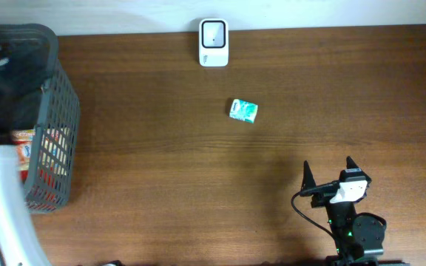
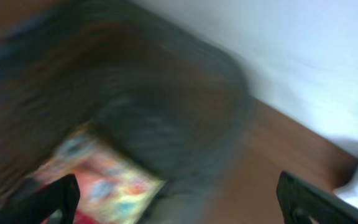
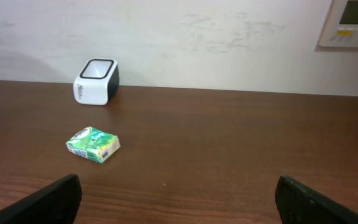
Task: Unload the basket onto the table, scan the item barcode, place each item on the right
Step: 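Carry the green tissue pack forward and place it near the scanner, then reach the left gripper back into the basket and grasp the orange tissue pack, then place the orange tissue pack beside the green pack, then reach the left gripper into the basket and grasp the yellow snack bag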
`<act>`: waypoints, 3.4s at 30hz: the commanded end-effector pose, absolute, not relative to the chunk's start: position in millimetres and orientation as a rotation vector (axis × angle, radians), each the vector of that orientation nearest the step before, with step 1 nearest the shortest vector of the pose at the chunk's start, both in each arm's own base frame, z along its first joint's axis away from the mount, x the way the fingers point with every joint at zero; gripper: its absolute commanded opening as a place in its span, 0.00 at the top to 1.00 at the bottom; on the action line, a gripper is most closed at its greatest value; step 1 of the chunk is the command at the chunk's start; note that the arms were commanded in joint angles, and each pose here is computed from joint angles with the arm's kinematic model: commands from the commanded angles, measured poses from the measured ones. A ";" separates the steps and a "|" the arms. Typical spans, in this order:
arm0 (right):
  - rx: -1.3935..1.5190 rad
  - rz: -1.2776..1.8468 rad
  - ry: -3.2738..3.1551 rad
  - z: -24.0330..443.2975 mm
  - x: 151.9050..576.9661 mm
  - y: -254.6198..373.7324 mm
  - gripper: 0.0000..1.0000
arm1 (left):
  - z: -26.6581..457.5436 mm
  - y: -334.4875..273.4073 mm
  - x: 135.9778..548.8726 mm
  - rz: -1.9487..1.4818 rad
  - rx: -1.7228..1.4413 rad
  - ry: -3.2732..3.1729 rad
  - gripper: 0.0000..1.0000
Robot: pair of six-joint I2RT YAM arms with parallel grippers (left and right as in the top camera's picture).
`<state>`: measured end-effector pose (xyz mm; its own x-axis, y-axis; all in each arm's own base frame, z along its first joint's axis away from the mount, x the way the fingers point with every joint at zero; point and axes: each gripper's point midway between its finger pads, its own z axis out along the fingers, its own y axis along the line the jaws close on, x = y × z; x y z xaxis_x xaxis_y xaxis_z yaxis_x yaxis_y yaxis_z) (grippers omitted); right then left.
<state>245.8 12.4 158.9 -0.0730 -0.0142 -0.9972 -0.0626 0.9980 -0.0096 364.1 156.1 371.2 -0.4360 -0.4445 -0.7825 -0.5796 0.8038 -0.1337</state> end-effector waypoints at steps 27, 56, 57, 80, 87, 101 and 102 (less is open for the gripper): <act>-0.055 0.026 1.649 155.5 245.9 9.9 0.02 | 64.7 273.1 354.0 0.006 -1.791 2.198 0.83; -0.054 0.025 1.649 155.5 245.9 9.8 0.01 | 207.1 -210.4 421.5 -0.019 0.705 2.352 1.00; -0.055 0.026 1.649 155.5 245.9 9.9 0.02 | 189.4 -214.1 426.2 0.040 0.718 2.373 1.00; -0.054 0.025 1.649 155.5 245.9 9.8 0.01 | 365.7 -134.1 487.2 0.132 0.133 2.001 0.01; -0.054 0.025 1.649 155.5 245.9 9.8 0.02 | 382.0 139.6 404.6 0.231 -0.785 1.985 0.01; -0.054 0.025 1.649 155.5 245.9 9.8 0.02 | 146.4 254.8 382.4 0.222 -1.278 2.456 0.07; -0.054 0.025 1.649 155.5 245.9 9.8 0.02 | 137.3 254.5 382.0 0.222 -1.288 2.479 0.07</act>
